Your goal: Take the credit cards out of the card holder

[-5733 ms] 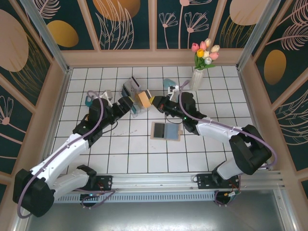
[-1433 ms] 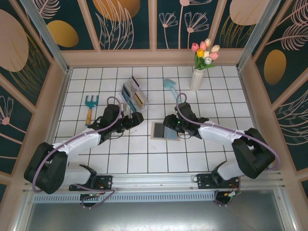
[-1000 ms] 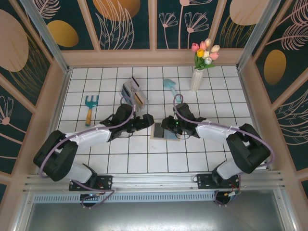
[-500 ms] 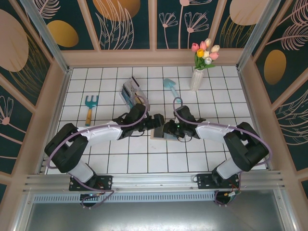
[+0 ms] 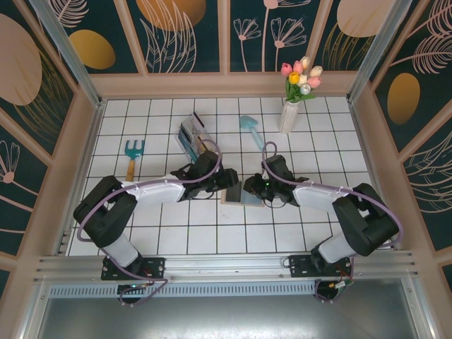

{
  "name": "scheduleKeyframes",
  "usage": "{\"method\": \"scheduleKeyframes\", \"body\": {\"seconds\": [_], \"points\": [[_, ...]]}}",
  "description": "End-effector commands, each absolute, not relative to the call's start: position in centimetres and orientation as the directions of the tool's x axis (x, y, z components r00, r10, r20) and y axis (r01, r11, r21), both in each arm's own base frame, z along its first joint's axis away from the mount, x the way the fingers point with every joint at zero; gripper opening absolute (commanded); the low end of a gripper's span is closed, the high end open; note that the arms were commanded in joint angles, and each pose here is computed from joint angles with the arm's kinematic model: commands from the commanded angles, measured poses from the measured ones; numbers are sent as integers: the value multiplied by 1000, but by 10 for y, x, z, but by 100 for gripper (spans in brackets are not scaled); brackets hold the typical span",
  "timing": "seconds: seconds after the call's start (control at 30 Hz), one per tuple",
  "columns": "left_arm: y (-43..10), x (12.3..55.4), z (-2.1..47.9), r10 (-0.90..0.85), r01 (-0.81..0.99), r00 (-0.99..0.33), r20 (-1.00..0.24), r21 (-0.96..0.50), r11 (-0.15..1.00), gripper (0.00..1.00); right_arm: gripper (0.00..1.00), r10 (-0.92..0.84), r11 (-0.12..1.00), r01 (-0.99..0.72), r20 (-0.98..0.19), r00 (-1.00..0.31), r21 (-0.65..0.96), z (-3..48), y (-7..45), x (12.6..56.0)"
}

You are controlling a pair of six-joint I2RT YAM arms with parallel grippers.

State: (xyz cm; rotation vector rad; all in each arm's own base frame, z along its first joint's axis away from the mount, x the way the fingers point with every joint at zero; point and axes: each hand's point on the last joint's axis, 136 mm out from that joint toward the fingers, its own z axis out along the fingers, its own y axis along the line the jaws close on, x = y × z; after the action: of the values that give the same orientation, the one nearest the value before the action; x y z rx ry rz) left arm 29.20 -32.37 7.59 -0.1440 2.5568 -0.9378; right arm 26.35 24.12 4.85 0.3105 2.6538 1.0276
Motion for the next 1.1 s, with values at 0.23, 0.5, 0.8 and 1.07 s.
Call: {"method": "scheduleKeyframes", "body": {"seconds": [0.23, 0.5, 0.8, 1.07], "points": [[-305, 285, 41, -266, -57, -917, -296, -563, 824, 37, 23, 232, 682, 29, -178, -956, 731, 59, 260, 272], [-297, 279, 20, -272, -96, -924, -267, -529, 843, 30, 22, 216, 706, 55, -141, -966, 707, 46, 263, 274], [-297, 277, 13, -274, -102, -927, -257, -529, 843, 16, 22, 204, 738, 77, -113, -973, 670, 32, 259, 273], [-289, 269, 1, -287, -134, -930, -231, -513, 848, 13, 20, 185, 777, 76, -112, -976, 625, 24, 256, 275]]}}
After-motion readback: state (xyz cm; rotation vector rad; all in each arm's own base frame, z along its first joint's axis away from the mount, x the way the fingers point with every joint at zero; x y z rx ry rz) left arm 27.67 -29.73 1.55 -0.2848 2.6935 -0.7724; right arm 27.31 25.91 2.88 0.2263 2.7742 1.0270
